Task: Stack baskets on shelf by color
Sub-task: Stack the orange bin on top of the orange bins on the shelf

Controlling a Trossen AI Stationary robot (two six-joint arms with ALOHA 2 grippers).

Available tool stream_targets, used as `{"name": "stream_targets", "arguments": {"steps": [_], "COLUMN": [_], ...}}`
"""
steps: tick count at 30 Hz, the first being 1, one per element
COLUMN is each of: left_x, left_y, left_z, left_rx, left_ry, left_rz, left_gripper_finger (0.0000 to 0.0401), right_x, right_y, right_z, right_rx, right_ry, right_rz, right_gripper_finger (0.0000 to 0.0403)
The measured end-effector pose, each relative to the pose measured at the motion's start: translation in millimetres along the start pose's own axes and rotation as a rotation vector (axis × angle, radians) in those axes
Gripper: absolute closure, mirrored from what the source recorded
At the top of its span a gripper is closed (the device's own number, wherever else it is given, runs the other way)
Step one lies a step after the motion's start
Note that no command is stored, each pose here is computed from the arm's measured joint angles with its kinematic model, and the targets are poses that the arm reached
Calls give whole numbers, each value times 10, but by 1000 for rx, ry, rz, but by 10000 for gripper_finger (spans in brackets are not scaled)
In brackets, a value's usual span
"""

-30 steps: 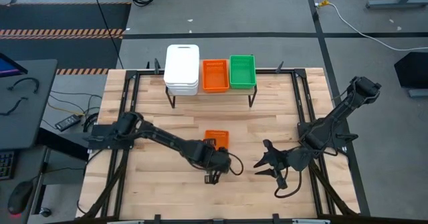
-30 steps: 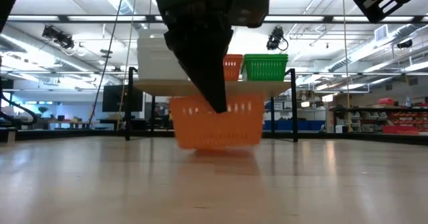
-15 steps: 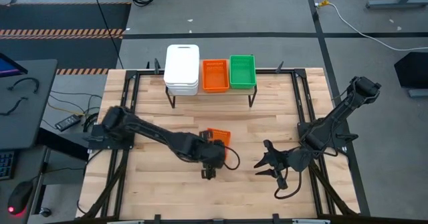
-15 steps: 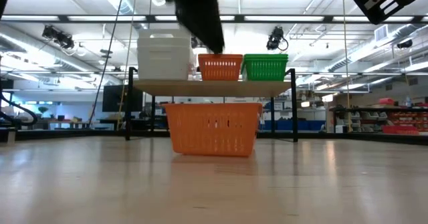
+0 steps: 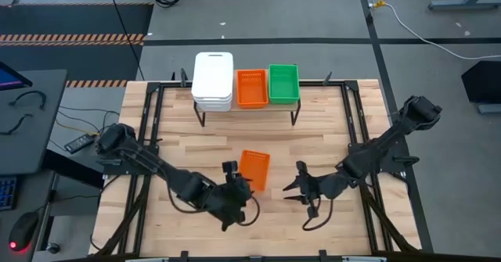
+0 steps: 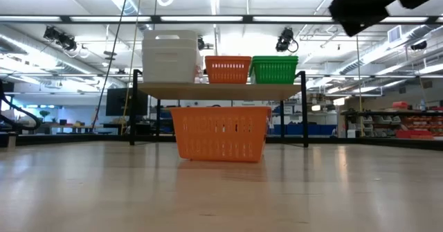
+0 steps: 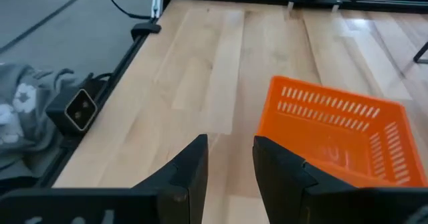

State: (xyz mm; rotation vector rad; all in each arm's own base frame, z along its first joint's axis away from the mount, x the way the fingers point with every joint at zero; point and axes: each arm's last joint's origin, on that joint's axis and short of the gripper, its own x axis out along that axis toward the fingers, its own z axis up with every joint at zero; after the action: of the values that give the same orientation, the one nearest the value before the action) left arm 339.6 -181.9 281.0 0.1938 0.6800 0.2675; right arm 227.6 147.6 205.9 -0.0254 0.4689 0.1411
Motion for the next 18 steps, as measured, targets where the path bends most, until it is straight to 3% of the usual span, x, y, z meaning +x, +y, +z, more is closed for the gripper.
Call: {"name": "stream_targets", "arguments": {"steps": [5,9,18], "left_x": [262,381,-136], "left_y": [-177,-147,368], "left_z": [-424,-683,-884], "left_rx": [-29,-49,-159], "left_ry": [-64,-112,-416], "left_rz": [-117,-189,-291], "left_gripper_finger": [230,238,275], "right_x": [114,199,684], "right_y": [-9,36,79], "right_z": [138,284,409], "right_rx": [-16,-15,-17], "right_ry": [-3,0,176], "right_rz": [-6,5,-100], "right_gripper_finger": [264,250,205]}}
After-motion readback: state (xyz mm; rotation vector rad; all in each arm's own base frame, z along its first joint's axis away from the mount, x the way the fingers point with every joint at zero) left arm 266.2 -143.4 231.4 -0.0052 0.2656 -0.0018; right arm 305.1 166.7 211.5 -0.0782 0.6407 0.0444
